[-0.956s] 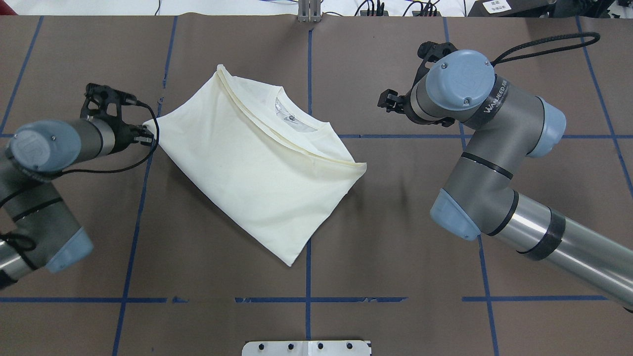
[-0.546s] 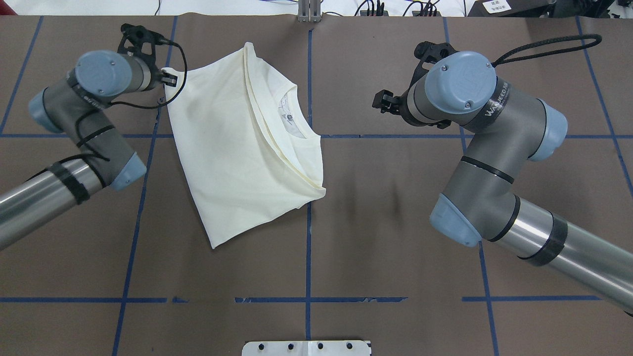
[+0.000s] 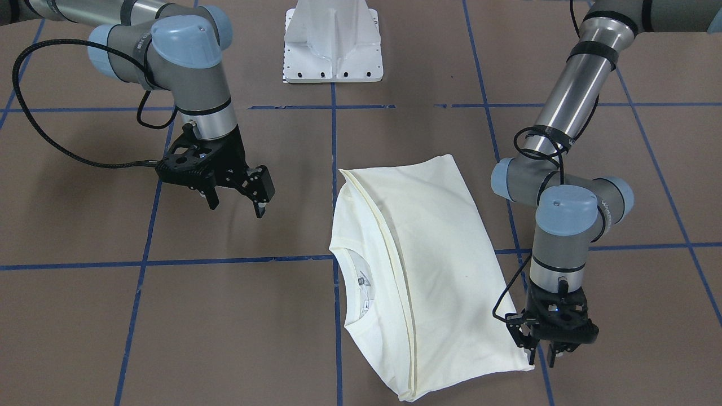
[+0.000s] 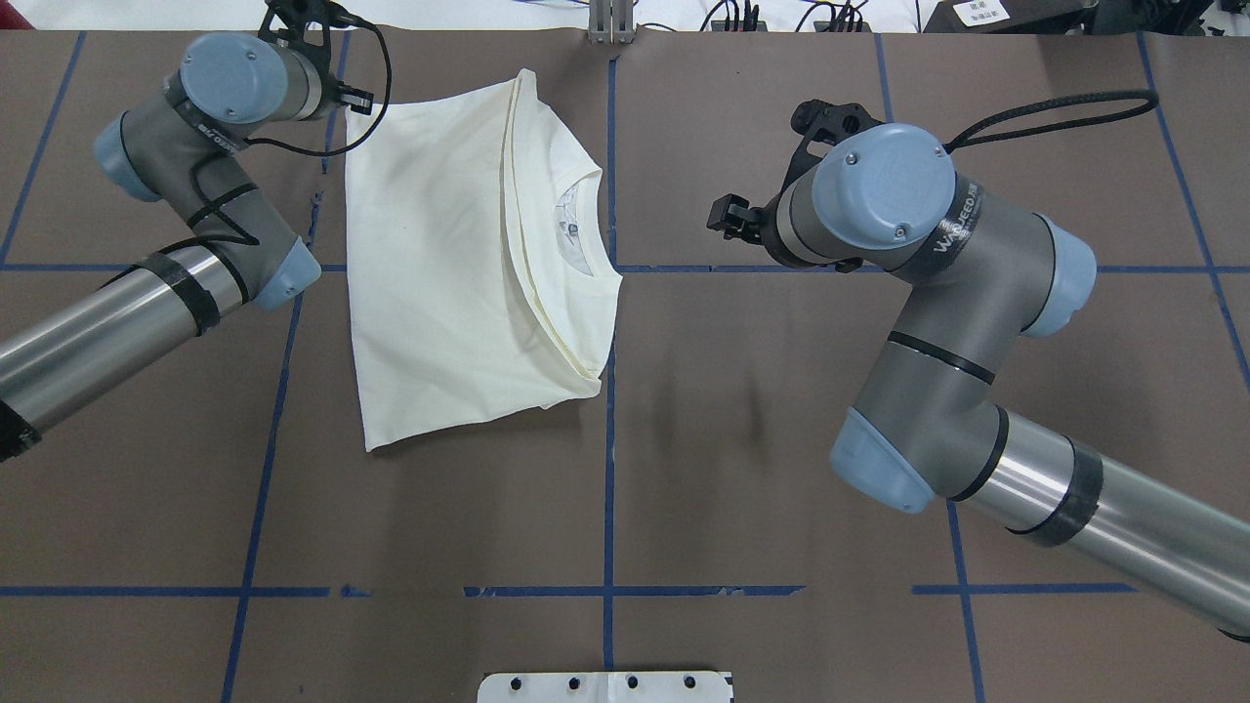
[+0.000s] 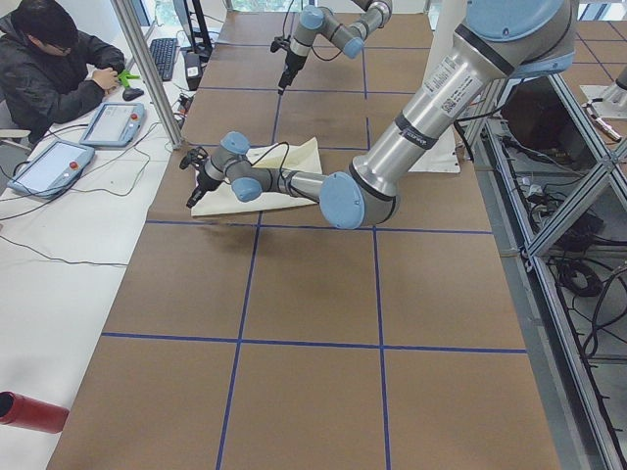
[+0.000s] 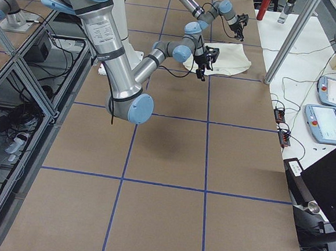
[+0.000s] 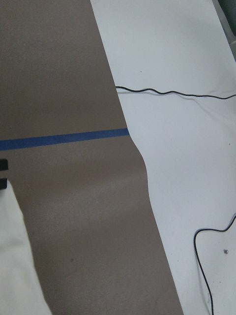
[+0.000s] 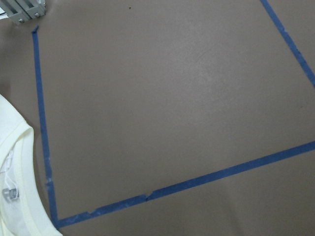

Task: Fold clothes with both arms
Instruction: 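Move the right gripper to the collar and grasp the folded edge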

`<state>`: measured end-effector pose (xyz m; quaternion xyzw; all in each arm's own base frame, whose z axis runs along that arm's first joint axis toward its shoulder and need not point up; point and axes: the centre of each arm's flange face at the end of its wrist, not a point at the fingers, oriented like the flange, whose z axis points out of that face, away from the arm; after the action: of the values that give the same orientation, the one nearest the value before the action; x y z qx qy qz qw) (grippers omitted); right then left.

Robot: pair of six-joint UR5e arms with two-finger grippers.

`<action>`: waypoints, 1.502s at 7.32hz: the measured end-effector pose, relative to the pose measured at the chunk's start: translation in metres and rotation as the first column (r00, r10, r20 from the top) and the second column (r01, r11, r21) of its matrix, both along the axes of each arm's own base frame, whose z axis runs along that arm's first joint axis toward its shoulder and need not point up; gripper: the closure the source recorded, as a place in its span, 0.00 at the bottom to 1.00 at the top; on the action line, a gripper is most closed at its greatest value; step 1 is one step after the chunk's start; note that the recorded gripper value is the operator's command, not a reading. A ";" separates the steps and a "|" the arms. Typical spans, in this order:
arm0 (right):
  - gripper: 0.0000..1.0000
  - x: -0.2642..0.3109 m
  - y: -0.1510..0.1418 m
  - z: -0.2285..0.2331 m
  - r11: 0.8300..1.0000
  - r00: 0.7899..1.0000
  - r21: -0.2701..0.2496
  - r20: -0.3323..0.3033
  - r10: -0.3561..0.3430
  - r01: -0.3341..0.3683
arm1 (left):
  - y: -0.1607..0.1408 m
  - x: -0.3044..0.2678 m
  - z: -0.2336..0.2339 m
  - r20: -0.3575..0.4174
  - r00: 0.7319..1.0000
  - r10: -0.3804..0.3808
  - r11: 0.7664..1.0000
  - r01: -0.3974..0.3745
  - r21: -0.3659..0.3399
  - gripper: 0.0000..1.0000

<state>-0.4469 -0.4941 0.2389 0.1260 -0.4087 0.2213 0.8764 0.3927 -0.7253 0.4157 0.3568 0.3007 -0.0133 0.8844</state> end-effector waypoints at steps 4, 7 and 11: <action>0.30 -0.118 -0.034 -0.043 0.994 0.992 -0.063 0.080 0.100 -0.095 | 0.045 -0.061 0.001 -0.157 0.977 0.144 0.989 -0.137 0.054 0.00; 0.37 -0.170 -0.020 -0.039 0.991 0.994 -0.093 0.045 0.099 -0.094 | 0.049 -0.064 0.000 -0.165 0.975 0.151 0.988 -0.143 0.060 0.00; 0.41 -0.199 -0.012 -0.035 0.992 0.995 -0.078 0.003 0.103 -0.103 | 0.050 -0.066 0.001 -0.165 0.975 0.151 0.988 -0.143 0.060 0.00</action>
<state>-0.6459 -0.5066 0.2042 0.1121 -0.3958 0.2825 0.8666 0.3268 -0.6752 0.4167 0.3520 0.4005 0.0290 0.8455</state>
